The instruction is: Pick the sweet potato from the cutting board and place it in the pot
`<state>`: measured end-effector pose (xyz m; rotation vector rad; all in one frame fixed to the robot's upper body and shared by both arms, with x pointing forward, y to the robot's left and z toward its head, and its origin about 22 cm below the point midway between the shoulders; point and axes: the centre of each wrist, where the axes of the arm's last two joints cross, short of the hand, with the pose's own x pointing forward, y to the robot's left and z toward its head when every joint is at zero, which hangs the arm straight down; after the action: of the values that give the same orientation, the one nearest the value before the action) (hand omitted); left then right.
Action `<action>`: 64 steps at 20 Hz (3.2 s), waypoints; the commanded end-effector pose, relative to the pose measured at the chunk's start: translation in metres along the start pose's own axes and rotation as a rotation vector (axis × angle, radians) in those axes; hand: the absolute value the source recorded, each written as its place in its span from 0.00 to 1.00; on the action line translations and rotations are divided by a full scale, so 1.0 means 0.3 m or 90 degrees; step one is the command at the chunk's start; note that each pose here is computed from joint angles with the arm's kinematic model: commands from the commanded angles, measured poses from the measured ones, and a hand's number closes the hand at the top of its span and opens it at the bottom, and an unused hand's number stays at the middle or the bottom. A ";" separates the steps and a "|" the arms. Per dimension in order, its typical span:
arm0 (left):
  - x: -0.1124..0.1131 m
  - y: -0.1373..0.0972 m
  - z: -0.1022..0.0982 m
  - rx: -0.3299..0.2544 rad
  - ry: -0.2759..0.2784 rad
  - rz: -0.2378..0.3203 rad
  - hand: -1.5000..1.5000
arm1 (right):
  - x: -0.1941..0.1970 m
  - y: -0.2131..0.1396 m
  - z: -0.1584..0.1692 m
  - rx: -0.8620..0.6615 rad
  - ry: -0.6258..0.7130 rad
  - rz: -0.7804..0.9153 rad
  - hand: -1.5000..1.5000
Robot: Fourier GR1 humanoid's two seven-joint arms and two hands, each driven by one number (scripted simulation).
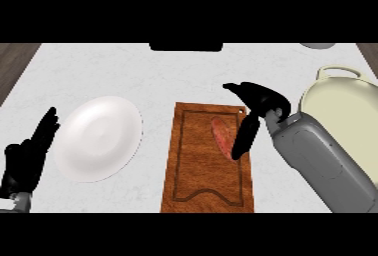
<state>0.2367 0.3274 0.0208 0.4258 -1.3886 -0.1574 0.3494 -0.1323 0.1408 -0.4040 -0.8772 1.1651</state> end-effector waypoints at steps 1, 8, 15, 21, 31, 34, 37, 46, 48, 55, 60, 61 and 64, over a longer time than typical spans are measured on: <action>-0.010 0.018 0.008 0.005 -0.004 -0.008 0.50 | 0.037 0.027 -0.084 0.057 0.047 0.035 0.00; -0.024 0.010 0.018 -0.006 -0.006 -0.011 0.50 | 0.054 0.058 -0.127 0.065 0.089 0.086 0.00; -0.004 -0.027 0.024 -0.007 0.007 -0.002 0.50 | 0.113 0.104 -0.153 0.084 0.106 0.092 0.00; -0.031 -0.002 -0.002 0.006 0.010 0.002 0.50 | 0.033 0.130 -0.202 0.095 0.126 0.111 0.00; 0.000 0.005 0.010 -0.001 0.001 -0.003 0.50 | 0.011 0.200 -0.287 0.096 0.140 0.096 0.00; 0.052 -0.039 0.019 0.008 -0.001 0.010 0.50 | 0.025 0.237 -0.270 0.090 0.133 0.110 0.00; 0.000 0.012 0.015 0.007 0.005 0.009 0.50 | 0.019 0.226 -0.254 0.128 0.104 0.147 1.00; -0.029 -0.028 0.037 0.012 0.004 -0.013 0.50 | 0.052 0.228 -0.267 0.094 0.072 0.131 1.00; -0.014 0.010 0.012 0.019 0.025 0.000 0.50 | -0.047 0.333 -0.157 0.101 -0.042 0.205 1.00; -0.058 0.064 0.062 0.055 0.047 -0.001 0.50 | -0.211 0.391 0.078 0.066 -0.274 0.304 1.00; -0.066 0.097 0.062 0.065 0.049 0.001 0.50 | -0.358 0.350 0.285 -0.073 -0.304 0.352 1.00; -0.055 0.058 0.062 0.055 0.045 0.010 0.50 | -0.383 0.336 0.314 -0.111 -0.309 0.362 1.00; -0.069 0.113 0.078 0.054 0.042 -0.003 0.50 | -0.364 0.290 0.433 -0.247 -0.337 0.344 1.00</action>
<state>0.2106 0.3506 0.0142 0.4969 -1.3327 -0.0776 0.2097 -0.2073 0.0879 -0.5569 -1.3489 1.6922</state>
